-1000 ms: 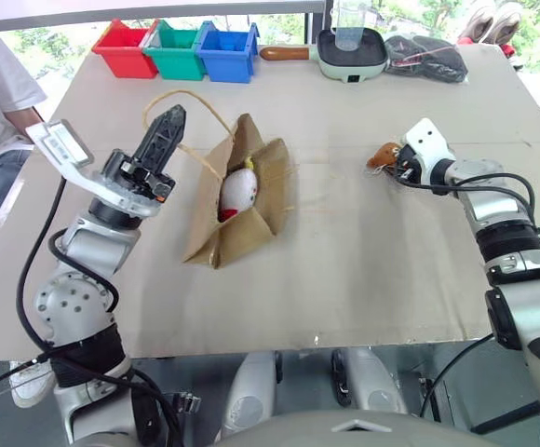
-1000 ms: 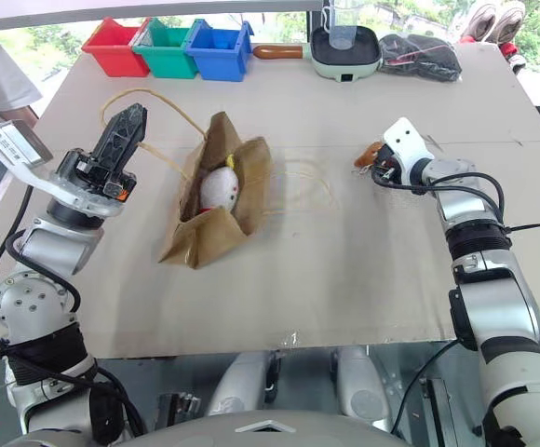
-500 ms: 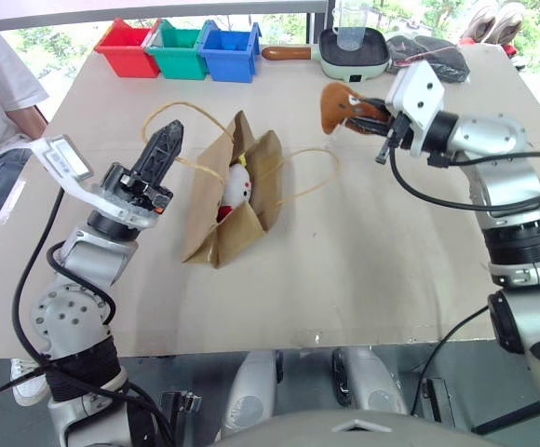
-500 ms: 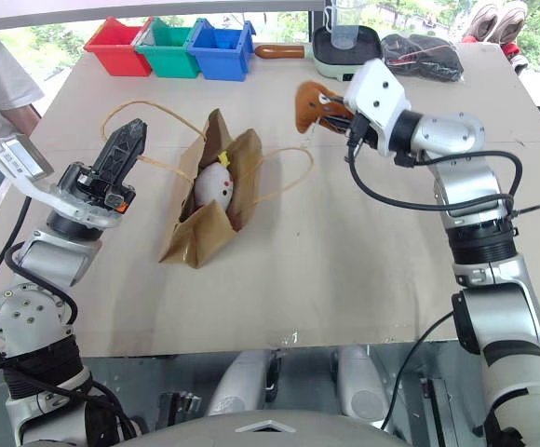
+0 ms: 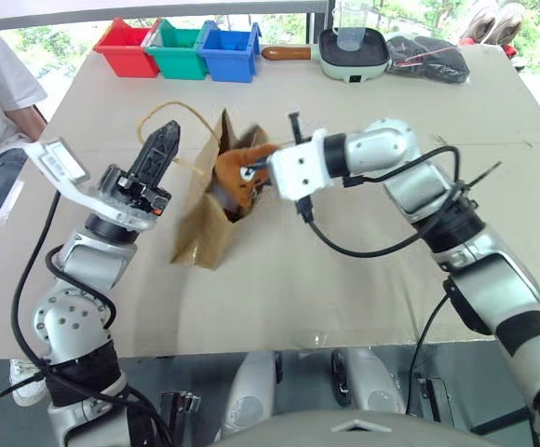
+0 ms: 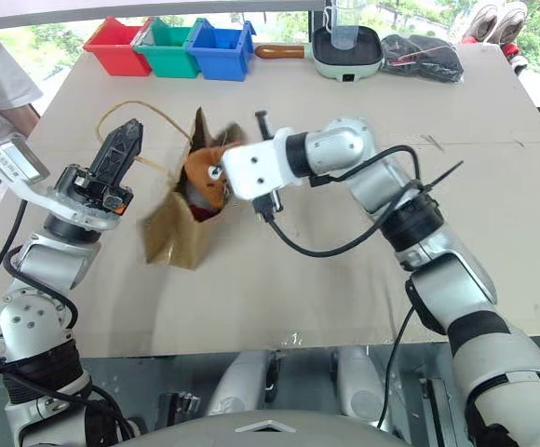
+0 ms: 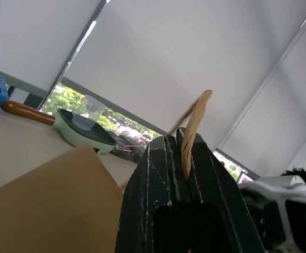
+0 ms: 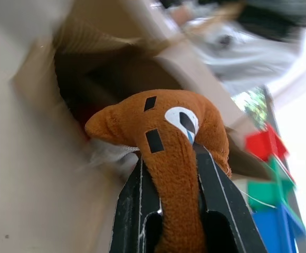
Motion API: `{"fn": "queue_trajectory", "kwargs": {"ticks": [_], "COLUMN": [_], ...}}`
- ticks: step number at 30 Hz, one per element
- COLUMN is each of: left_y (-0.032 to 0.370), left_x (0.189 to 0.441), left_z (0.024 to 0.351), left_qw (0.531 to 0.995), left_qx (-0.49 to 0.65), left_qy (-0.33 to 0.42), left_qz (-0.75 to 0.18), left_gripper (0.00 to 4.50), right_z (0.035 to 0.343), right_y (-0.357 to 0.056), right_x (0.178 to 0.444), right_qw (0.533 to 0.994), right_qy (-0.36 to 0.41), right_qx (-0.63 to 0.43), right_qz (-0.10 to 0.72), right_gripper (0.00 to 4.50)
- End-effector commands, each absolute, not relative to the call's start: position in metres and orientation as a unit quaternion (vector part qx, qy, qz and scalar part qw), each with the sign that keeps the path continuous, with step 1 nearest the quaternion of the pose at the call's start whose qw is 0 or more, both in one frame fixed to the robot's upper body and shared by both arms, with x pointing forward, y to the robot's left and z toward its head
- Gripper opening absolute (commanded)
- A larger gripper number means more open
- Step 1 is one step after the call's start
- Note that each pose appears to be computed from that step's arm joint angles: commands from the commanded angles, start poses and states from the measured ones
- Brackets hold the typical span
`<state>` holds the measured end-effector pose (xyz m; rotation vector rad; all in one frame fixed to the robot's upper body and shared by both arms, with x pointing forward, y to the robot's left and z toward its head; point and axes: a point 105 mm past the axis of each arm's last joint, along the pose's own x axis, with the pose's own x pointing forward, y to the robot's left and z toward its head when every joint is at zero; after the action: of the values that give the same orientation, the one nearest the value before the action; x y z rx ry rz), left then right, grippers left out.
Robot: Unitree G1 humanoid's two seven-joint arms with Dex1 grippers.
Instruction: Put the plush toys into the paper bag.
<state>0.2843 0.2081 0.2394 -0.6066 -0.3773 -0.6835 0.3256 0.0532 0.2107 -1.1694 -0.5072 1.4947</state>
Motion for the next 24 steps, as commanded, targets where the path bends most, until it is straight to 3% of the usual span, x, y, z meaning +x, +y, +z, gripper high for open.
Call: {"fn": "queue_trajectory", "kwargs": {"ticks": [1,7,8,11,19,21,24], "left_y": [0.207,0.217,0.218,0.222,0.228,0.23,0.231], "left_x": [0.271,0.26,0.259,0.255,0.25,0.248,0.246], "left_z": [0.251,0.245,0.245,0.244,0.243,0.244,0.245], "left_qw": [0.877,0.885,0.885,0.887,0.892,0.894,0.896], "left_qx": [-0.277,-0.278,-0.278,-0.278,-0.27,-0.264,-0.26], "left_qy": [-0.209,-0.212,-0.212,-0.216,-0.221,-0.223,-0.225], "left_qz": [-0.333,-0.308,-0.307,-0.299,-0.287,-0.284,-0.281], "left_gripper": [0.0,0.0,0.0,0.0,0.0,0.0,0.0], "right_z": [0.201,0.198,0.197,0.201,0.22,0.215,0.202], "right_y": [0.073,0.078,0.076,0.056,-0.028,-0.058,-0.082], "right_x": [0.322,0.326,0.326,0.326,0.337,0.344,0.339], "right_qw": [0.522,0.526,0.528,0.574,0.765,0.829,0.864], "right_qy": [-0.216,-0.236,-0.234,-0.218,-0.093,-0.03,0.057], "right_qx": [-0.495,-0.492,-0.487,-0.436,-0.267,-0.178,-0.064], "right_qz": [0.661,0.652,0.655,0.657,0.579,0.53,0.497], "right_gripper": [1.05,4.14,4.44,4.44,4.44,4.44,4.44]}}
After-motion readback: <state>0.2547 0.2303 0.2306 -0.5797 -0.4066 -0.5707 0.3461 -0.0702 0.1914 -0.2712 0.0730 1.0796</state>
